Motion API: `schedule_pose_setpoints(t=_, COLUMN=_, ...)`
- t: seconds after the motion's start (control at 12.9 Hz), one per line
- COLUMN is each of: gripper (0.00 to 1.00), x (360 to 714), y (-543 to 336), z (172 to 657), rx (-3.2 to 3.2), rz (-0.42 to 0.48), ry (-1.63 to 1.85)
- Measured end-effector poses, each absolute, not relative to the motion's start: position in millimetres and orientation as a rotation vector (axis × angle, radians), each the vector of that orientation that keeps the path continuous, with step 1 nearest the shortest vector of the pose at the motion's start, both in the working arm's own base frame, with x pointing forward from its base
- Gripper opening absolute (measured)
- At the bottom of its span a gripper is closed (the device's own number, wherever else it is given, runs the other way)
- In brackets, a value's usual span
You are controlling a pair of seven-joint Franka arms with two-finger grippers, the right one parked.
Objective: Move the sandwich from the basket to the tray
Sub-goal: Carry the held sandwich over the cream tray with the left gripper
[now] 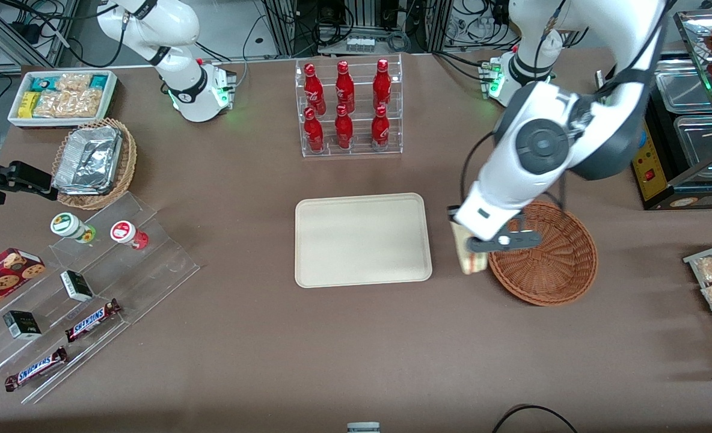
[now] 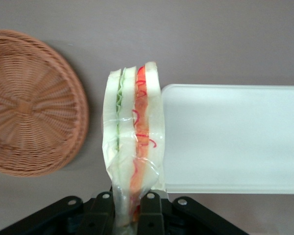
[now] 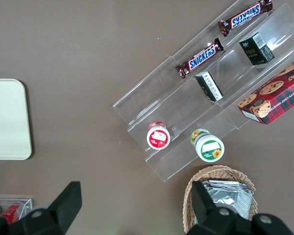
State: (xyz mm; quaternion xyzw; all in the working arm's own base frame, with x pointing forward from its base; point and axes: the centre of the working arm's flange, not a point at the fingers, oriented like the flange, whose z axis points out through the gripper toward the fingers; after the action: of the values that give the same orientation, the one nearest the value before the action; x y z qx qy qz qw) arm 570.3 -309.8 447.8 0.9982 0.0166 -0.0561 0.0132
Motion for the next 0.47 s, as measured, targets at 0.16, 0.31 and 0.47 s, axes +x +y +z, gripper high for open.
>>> schedule_pose_setpoints(t=0.16, gripper=0.16, x=564.3, y=-344.9, z=429.8, rx=3.093, rz=-0.219, ry=-0.024)
schedule_pose_setpoints(t=0.31, gripper=0.16, x=555.0, y=-384.7, z=404.6, rx=3.104, rz=-0.253, ry=-0.072)
schedule_pose_setpoints(t=0.47, gripper=0.16, x=545.6, y=-422.4, z=379.3, rx=3.117, rz=-0.264, ry=-0.087)
